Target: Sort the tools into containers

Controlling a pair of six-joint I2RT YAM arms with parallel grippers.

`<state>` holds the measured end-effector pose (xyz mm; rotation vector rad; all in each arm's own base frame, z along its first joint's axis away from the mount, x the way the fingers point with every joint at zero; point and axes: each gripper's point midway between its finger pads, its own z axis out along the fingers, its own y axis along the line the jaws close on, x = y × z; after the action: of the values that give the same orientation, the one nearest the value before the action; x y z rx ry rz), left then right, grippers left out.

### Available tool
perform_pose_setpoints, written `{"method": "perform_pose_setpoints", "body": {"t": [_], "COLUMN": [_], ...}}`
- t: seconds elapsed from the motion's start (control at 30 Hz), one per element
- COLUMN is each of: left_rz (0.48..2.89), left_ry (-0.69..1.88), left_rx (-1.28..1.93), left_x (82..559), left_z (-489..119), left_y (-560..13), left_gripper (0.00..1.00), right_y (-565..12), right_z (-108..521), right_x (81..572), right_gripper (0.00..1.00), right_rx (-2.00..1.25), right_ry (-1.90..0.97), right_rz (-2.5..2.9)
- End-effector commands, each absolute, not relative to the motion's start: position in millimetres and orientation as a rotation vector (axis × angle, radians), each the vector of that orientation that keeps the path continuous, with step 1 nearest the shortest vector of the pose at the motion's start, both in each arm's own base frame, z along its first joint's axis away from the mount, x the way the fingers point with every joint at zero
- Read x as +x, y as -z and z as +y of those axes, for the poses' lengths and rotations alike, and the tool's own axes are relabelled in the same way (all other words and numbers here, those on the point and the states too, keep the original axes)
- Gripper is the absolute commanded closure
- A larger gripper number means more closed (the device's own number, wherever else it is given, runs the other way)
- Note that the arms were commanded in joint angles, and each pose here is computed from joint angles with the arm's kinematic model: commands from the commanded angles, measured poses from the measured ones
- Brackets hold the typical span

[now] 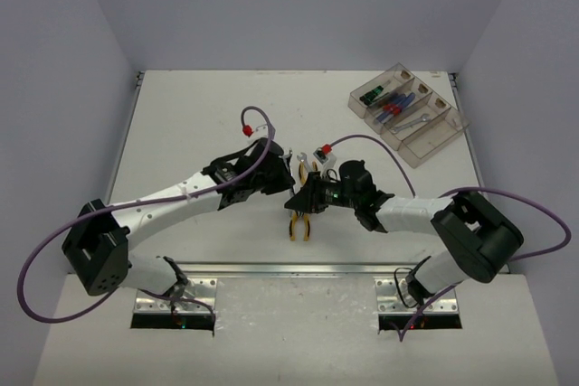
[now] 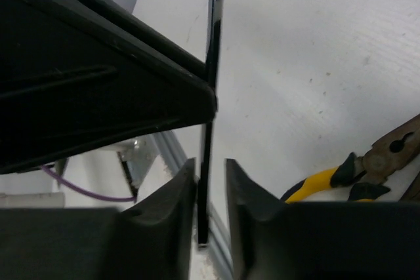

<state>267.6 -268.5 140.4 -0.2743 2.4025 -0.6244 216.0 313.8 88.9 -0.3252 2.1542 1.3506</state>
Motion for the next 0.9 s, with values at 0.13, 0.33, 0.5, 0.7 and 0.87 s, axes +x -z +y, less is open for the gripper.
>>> {"method": "perform_pose_setpoints", "body": {"t": [0.13,0.33,0.5,0.7,0.87], "left_rz": [2.237,2.11,2.08,2.143,2.105], "left_ry": [0.813,0.36,0.193,0.067,0.078], "left_rx": [-0.285,-0.468,-0.357,-0.214,-0.194], "left_x": [272.1,283.9,254.9,229.5,228.0], "left_z": [-288.5,-199.3,-143.1,-112.7,-107.5], "left_y": [-189.8,-242.0,-263.3,-237.6,-218.9], "left_gripper": [0.72,0.0,0.0,0.0,0.0], "right_y": [-129.9,-97.4,-113.3,-129.1,-128.4], "right_z": [321.5,259.4,166.3,42.7,-19.9], "right_x": [235.0,267.5,323.5,397.3,446.1], "right_gripper": [1.0,1.0,1.0,1.0,1.0], "right_rx": [-0.299,0.046,0.339,0.723,0.884], "right_ry": [-1.385,-1.044,-0.706,-0.323,-0.094], "right_rz": [1.965,2.248,2.269,2.201,2.169]}}
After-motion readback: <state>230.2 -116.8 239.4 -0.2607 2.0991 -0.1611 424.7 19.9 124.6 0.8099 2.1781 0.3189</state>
